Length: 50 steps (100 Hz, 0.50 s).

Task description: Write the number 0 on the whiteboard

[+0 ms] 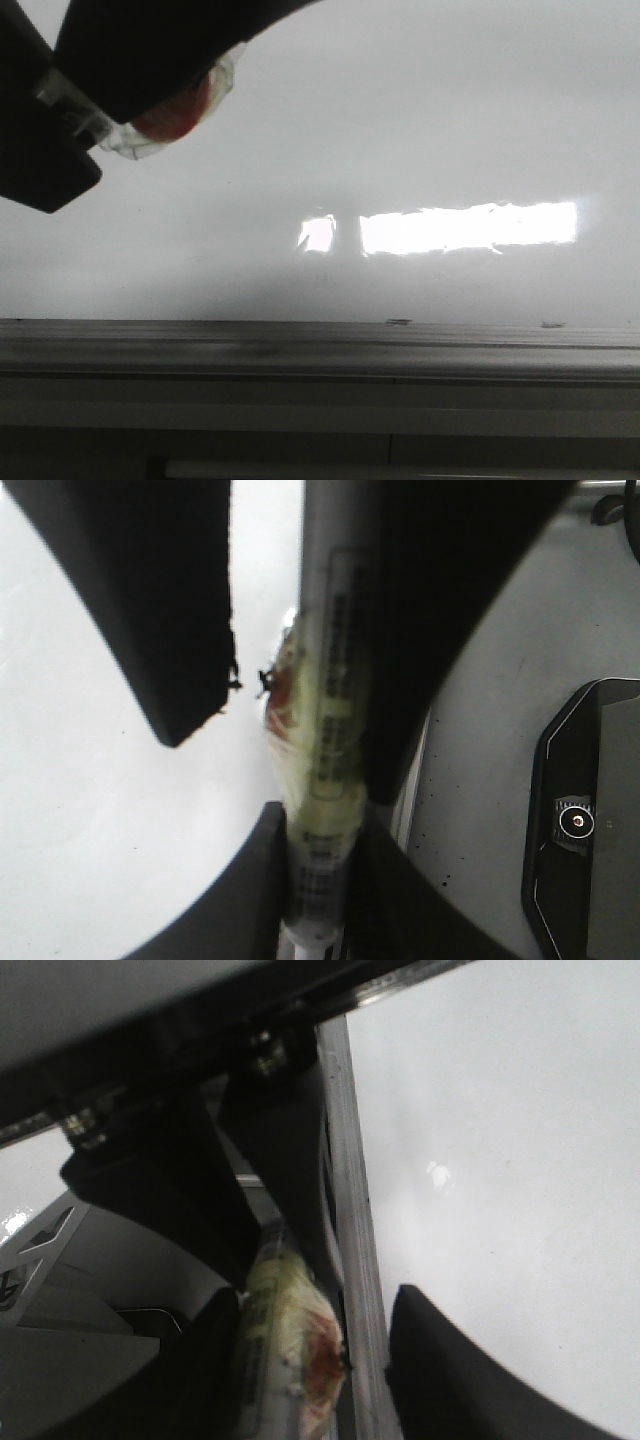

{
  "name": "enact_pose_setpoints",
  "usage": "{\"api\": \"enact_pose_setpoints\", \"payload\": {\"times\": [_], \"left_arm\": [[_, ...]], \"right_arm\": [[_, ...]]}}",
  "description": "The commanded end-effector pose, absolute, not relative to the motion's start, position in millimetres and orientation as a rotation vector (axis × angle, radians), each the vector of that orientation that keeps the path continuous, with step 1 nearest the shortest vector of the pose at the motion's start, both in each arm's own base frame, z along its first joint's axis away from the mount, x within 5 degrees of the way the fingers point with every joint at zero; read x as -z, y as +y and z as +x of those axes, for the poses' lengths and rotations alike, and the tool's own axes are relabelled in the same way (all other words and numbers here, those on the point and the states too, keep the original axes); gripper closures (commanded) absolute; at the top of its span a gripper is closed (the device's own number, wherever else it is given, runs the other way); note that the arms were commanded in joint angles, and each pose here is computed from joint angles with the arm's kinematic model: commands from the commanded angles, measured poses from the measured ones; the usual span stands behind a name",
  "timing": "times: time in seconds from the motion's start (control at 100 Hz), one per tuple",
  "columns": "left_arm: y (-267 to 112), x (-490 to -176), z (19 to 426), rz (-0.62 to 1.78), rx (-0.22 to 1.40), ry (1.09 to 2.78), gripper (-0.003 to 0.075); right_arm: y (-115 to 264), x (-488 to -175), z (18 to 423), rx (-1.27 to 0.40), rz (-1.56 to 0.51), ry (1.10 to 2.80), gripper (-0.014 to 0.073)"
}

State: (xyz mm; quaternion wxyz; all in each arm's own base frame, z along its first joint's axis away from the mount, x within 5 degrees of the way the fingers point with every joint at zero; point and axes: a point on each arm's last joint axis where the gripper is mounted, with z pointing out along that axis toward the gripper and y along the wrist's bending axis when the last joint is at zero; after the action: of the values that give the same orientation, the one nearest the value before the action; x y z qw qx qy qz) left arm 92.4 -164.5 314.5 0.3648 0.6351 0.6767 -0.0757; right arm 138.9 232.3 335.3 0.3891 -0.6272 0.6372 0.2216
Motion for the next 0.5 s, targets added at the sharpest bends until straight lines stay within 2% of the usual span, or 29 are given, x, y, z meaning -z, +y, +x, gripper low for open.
{"api": "enact_pose_setpoints", "payload": {"times": [0.0, 0.3, 0.37, 0.42, 0.49], "left_arm": [[-169.0, -333.9, 91.7, 1.553, 0.263, 1.651, 0.074], [-168.9, -334.0, 92.0, 1.55, 0.259, 1.65, 0.0739], [-169.5, -334.8, 92.2, 1.531, 0.272, 1.655, 0.0731], [-170.1, -335.5, 92.3, 1.516, 0.283, 1.657, 0.0695], [-170.2, -335.6, 92.4, 1.495, 0.298, 1.676, 0.0595]], "right_arm": [[232.4, -353.5, 141.0, -0.559, -1.52, 1.554, 0.0413], [232.4, -353.5, 141.0, -0.559, -1.52, 1.554, 0.0648], [232.4, -353.5, 141.0, -0.559, -1.52, 1.554, 0.0663], [232.4, -353.5, 141.0, -0.559, -1.52, 1.554, 0.0663], [232.0, -353.3, 141.3, -0.557, -1.521, 1.556, 0.0663]]}}
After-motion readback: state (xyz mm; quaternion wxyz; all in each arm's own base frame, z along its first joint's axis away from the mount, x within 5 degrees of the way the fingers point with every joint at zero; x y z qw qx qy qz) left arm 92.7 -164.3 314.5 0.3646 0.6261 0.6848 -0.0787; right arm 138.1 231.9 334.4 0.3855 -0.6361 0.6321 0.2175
